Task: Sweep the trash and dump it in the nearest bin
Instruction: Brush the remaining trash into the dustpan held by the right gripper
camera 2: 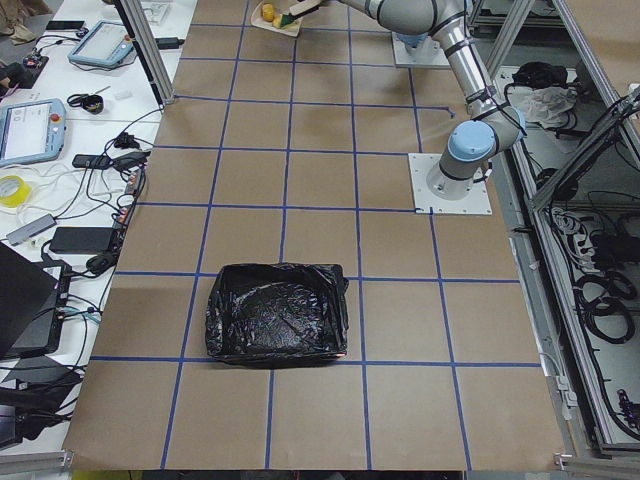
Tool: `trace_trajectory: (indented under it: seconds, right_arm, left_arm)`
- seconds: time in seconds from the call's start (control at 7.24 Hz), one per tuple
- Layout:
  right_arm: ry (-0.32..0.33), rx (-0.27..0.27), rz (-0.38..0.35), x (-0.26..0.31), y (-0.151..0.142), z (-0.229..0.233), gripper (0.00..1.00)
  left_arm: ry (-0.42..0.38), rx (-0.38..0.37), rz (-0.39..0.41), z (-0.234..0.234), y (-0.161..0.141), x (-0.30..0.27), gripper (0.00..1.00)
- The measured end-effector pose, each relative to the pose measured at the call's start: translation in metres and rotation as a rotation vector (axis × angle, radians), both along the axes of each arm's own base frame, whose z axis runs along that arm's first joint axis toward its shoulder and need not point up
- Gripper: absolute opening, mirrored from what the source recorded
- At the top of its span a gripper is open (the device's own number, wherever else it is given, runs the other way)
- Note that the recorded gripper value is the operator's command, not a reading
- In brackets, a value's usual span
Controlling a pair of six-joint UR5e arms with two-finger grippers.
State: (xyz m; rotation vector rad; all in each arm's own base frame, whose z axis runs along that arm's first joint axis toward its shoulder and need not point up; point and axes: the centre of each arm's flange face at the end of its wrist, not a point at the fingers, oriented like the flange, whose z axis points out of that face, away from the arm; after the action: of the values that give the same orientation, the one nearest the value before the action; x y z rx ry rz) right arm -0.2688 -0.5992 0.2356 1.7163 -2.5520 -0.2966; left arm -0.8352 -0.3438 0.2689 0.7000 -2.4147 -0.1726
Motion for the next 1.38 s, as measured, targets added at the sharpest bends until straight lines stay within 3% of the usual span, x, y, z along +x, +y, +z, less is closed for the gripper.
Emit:
trace_trajectory:
  seconds: [0.41, 0.83, 1.1, 1.38]
  right_arm:
    - [-0.004, 0.003, -0.002, 0.000, 0.000, -0.004, 0.00]
    - [-0.002, 0.001, -0.004, -0.001, 0.000, -0.002, 0.00]
    - [0.011, -0.029, -0.008, -0.004, -0.002, 0.016, 0.00]
    - [0.018, -0.099, -0.012, -0.001, 0.001, 0.054, 0.00]
  left_arm:
    - [-0.004, 0.054, 0.043, 0.008, 0.036, -0.007, 0.00]
    - [-0.025, 0.039, 0.002, 0.037, 0.042, 0.010, 0.00]
    - [-0.077, -0.006, -0.046, 0.051, 0.006, 0.054, 0.00]
    - [-0.144, -0.041, -0.090, 0.056, -0.044, 0.116, 0.00]
